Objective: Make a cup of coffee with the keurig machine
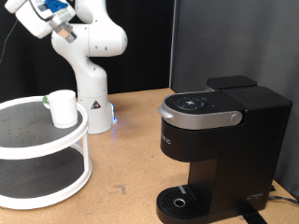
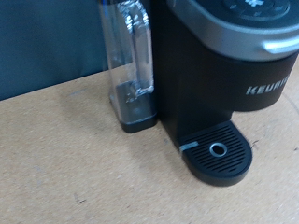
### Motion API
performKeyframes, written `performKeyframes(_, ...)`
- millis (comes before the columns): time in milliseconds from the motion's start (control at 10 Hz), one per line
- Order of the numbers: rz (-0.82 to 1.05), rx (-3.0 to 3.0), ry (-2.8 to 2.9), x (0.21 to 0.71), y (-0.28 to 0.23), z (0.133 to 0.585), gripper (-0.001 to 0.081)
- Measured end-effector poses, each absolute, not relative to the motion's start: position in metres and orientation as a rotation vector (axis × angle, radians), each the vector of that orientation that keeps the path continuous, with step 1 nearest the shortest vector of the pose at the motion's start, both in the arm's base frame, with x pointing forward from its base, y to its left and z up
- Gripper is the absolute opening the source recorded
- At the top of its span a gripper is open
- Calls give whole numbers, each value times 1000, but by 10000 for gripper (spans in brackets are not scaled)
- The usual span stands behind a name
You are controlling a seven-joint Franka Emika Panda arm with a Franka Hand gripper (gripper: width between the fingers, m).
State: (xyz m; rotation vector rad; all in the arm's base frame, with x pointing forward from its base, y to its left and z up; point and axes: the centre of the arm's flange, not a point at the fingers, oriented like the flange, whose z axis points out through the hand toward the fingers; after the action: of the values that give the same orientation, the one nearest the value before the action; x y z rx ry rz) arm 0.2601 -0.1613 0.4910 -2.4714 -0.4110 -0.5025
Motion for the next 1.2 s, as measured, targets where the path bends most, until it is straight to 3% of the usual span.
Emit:
performKeyframes(200,-450,-2469,-377,235,-179,490,0)
performKeyframes(500,-514,-2477,-279,212,-203,494,0)
performKeyframes(1200,-518,-2523,-294,201,-216,485,0)
